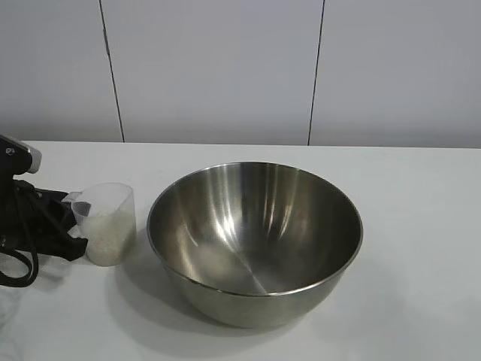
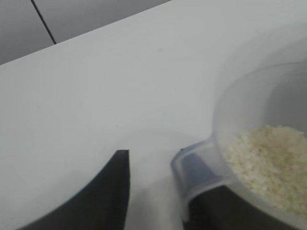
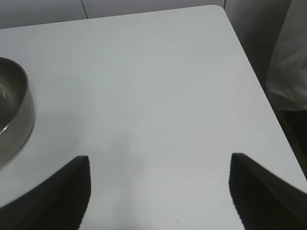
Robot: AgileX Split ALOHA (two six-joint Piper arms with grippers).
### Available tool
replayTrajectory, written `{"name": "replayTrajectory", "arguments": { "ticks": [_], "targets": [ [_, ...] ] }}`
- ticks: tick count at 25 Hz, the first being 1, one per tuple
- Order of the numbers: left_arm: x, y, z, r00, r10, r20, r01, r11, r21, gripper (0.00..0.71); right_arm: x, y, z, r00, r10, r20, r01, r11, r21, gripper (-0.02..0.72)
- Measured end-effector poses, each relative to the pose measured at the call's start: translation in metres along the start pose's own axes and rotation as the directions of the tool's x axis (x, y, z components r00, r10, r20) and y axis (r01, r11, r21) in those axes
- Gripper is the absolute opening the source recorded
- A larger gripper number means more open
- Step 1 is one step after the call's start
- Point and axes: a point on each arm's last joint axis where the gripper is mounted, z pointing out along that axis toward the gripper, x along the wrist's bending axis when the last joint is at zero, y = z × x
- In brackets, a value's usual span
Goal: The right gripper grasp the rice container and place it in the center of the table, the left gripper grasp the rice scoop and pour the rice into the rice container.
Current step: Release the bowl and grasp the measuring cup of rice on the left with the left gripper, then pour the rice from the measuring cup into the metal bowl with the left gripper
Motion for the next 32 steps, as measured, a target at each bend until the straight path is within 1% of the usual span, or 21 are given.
{"name": "replayTrajectory", "arguments": {
  "ticks": [2, 7, 10, 12, 14, 15, 18, 19, 21, 22, 23, 25, 28, 29, 30, 31, 32],
  "targets": [
    [0.003, 0.009, -0.002, 1.000, 0.008, -0.011, -0.009, 1.000, -0.027, 0.006, 0.000, 0.000, 0.000, 1.000, 0.000, 0.000, 0.000, 1.000, 0.000, 0.545],
    [0.011, 0.047, -0.006, 0.997, 0.074, -0.009, -0.075, 0.984, -0.159, 0.005, 0.000, 0.000, 0.000, 1.000, 0.000, 0.000, 0.000, 1.000, 0.000, 0.545],
    [0.014, 0.074, -0.008, 0.989, 0.149, 0.011, -0.142, 0.958, -0.251, 0.003, 0.000, 0.000, 0.000, 1.000, 0.000, 0.000, 0.000, 1.000, 0.000, 0.545],
    [0.014, 0.094, -0.005, 0.976, 0.215, 0.029, -0.199, 0.941, -0.273, 0.003, 0.000, 0.000, 0.000, 1.000, 0.000, 0.000, 0.000, 1.000, 0.000, 0.545],
    [0.010, 0.112, 0.000, 0.953, 0.298, 0.053, -0.273, 0.923, -0.272, 0.003, 0.000, 0.000, 0.000, 1.000, 0.000, 0.000, 0.000, 1.000, 0.000, 0.545],
    [0.005, 0.121, 0.004, 0.935, 0.347, 0.070, -0.318, 0.909, -0.269, 0.003, 0.000, 0.000, 0.000, 1.000, 0.000, 0.000, 0.000, 1.000, -0.001, 0.545],
    [-0.013, 0.144, 0.016, 0.873, 0.475, 0.111, -0.435, 0.861, -0.264, 0.003, 0.000, 0.000, 0.000, 1.000, 0.000, 0.000, 0.000, 1.000, 0.000, 0.545],
    [-0.021, 0.151, 0.019, 0.844, 0.522, 0.125, -0.480, 0.838, -0.258, 0.003, 0.000, 0.000, 0.000, 1.000, 0.000, 0.000, 0.000, 1.000, 0.000, 0.545],
    [-0.038, 0.161, 0.024, 0.777, 0.612, 0.149, -0.570, 0.783, -0.249, 0.002, 0.000, 0.000, 0.000, 1.000, 0.000, 0.000, 0.000, 1.000, 0.000, 0.545],
    [-0.047, 0.165, 0.026, 0.729, 0.665, 0.159, -0.622, 0.742, -0.251, 0.002, 0.000, 0.000, 0.000, 1.000, 0.000, 0.000, 0.000, 1.000, 0.000, 0.545],
    [-0.057, 0.169, 0.026, 0.675, 0.719, 0.168, -0.673, 0.693, -0.258, 0.002, 0.000, 0.000, 0.000, 1.000, 0.000, 0.000, 0.000, 1.000, 0.000, 0.545],
    [-0.074, 0.177, 0.026, 0.558, 0.814, 0.165, -0.761, 0.580, -0.291, 0.002, 0.000, 0.000, 0.000, 1.000, 0.000, 0.000, 0.000, 1.000, 0.000, 0.545],
    [-0.099, 0.182, 0.024, 0.339, 0.932, 0.125, -0.861, 0.361, -0.359, 0.002, 0.000, 0.000, 0.000, 1.000, 0.000, 0.000, 0.000, 1.000, 0.000, 0.545],
    [-0.105, 0.182, 0.024, 0.248, 0.964, 0.095, -0.885, 0.266, -0.383, 0.002, 0.000, 0.000, 0.000, 1.000, 0.000, 0.000, 0.000, 1.000, 0.000, 0.545],
    [-0.110, 0.181, 0.024, 0.148, 0.987, 0.058, -0.903, 0.159, -0.400, 0.002, 0.000, 0.000, 0.000, 1.000, 0.000, 0.000, 0.000, 1.000, 0.000, 0.545],
    [-0.113, 0.179, 0.026, 0.042, 0.999, 0.020, -0.910, 0.047, -0.411, 0.002, 0.000, 0.000, 0.000, 1.000, 0.000, 0.000, 0.000, 1.000, 0.000, 0.545],
    [-0.115, 0.176, 0.027, -0.045, 0.999, -0.012, -0.908, -0.046, -0.415, 0.002, 0.000, 0.000, 0.000, 1.000, 0.000, 0.000, 0.000, 1.000, 0.000, 0.545]
  ]
}}
